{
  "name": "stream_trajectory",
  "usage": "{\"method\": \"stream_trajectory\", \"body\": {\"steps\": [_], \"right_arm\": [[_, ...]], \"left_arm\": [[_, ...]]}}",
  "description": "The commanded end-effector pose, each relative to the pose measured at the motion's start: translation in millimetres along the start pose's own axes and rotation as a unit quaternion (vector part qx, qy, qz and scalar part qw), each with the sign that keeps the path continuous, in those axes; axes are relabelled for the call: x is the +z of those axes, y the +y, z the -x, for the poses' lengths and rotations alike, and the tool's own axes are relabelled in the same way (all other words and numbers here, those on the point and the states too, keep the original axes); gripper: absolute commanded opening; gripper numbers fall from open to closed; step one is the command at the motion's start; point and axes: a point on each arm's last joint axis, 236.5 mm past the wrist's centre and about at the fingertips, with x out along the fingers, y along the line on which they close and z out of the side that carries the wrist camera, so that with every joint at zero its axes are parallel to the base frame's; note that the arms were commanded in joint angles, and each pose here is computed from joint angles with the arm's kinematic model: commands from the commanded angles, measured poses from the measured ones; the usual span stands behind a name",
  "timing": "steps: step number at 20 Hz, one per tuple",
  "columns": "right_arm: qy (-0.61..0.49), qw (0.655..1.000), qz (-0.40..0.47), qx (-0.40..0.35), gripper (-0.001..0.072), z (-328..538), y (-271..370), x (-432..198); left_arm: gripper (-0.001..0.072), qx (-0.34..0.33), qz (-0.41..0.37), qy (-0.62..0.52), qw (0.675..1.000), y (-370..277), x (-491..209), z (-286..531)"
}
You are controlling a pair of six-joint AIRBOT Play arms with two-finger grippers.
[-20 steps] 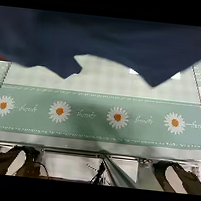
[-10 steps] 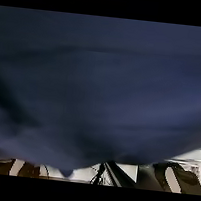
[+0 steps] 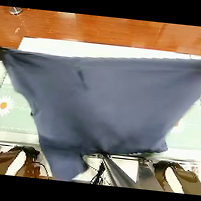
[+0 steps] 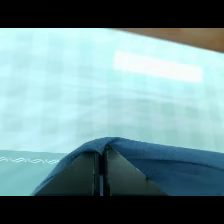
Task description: Fold the shirts.
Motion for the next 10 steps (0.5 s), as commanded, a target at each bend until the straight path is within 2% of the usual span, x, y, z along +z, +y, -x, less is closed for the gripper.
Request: {"method": "stream_trajectory", "body": {"steps": [1, 5, 10], "right_arm": [[0.049, 0.997, -0.027, 0.051, 0.0030, -104.2, -3.9, -9.3], [0.096, 0.989, -0.087, 0.064, 0.0030, -214.6, -25.5, -23.2], [0.142, 0.980, -0.128, 0.058, 0.0030, -314.6, -52.2, -27.9]], "left_arm": [[0.0022, -0.014, 0.034, 0.032, 0.999, 14.9, 0.1, -99.7], [0.0023, -0.018, 0.045, 0.075, 0.996, 20.6, 16.5, -194.6], [0.0023, -0.006, 0.128, 0.113, 0.985, 40.0, 8.1, -263.5]]}}
